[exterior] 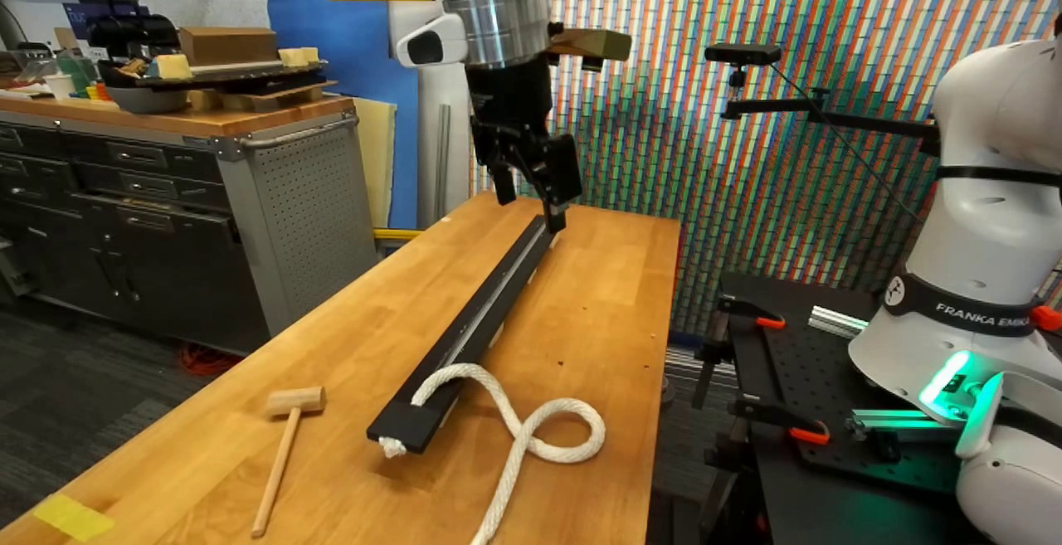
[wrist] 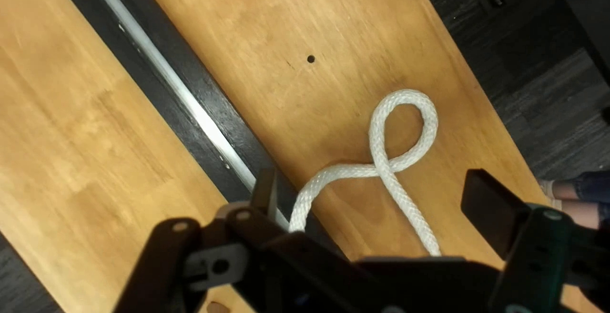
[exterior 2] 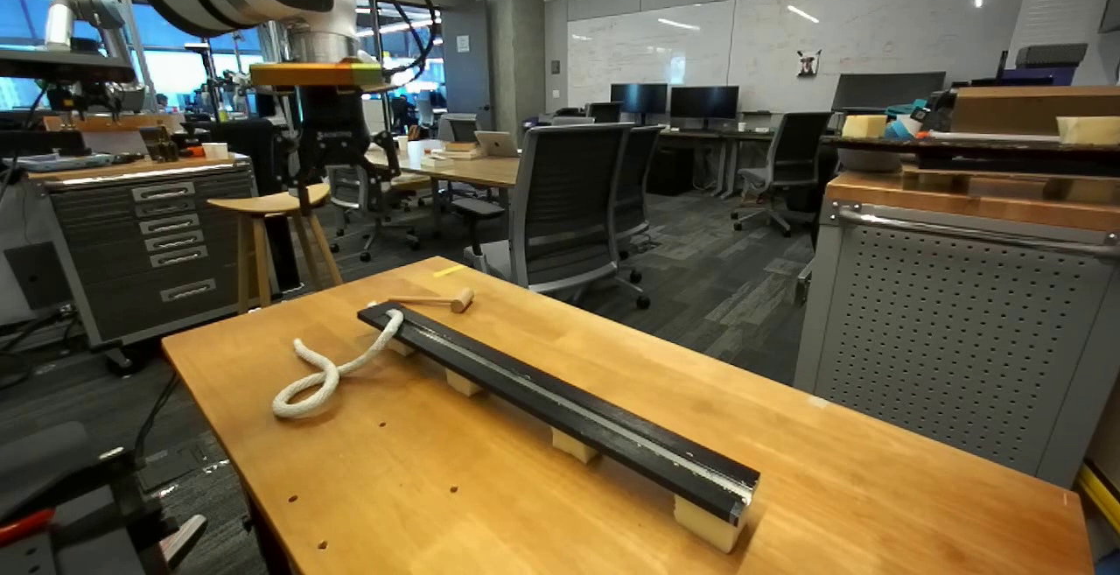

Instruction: Put the white string along the center of the black strip

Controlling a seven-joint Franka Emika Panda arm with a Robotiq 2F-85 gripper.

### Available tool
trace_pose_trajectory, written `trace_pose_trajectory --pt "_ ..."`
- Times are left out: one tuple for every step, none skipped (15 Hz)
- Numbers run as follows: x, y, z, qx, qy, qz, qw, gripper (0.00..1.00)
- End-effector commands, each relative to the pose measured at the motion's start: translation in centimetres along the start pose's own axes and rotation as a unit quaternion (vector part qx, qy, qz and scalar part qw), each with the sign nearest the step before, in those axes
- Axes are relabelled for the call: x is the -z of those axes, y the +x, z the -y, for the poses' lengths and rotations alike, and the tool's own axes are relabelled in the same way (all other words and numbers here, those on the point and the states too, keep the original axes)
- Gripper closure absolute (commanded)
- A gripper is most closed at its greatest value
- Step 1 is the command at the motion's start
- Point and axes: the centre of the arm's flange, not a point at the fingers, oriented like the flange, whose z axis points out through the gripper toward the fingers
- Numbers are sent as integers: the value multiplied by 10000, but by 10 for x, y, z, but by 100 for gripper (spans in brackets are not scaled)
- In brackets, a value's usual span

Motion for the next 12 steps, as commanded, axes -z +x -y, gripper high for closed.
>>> trace_pose_trajectory --pt "-5 7 5 235 -11 -11 9997 0" --pt "-9 11 8 294 13 13 9996 0" --pt "-12 11 9 298 30 31 9995 0" --pt "-12 11 8 294 32 33 9996 0" --pt "-12 10 7 276 32 31 9996 0" --pt "-12 9 5 261 34 30 9996 0" --pt "-12 9 6 263 34 30 9996 0" --pt "-12 9 6 263 34 30 9996 0" --pt "-12 9 5 261 34 30 9996 0" --pt "-12 9 6 262 34 30 9996 0" --pt "-14 12 6 283 39 30 9996 0" --pt "-18 22 7 388 63 15 9992 0"
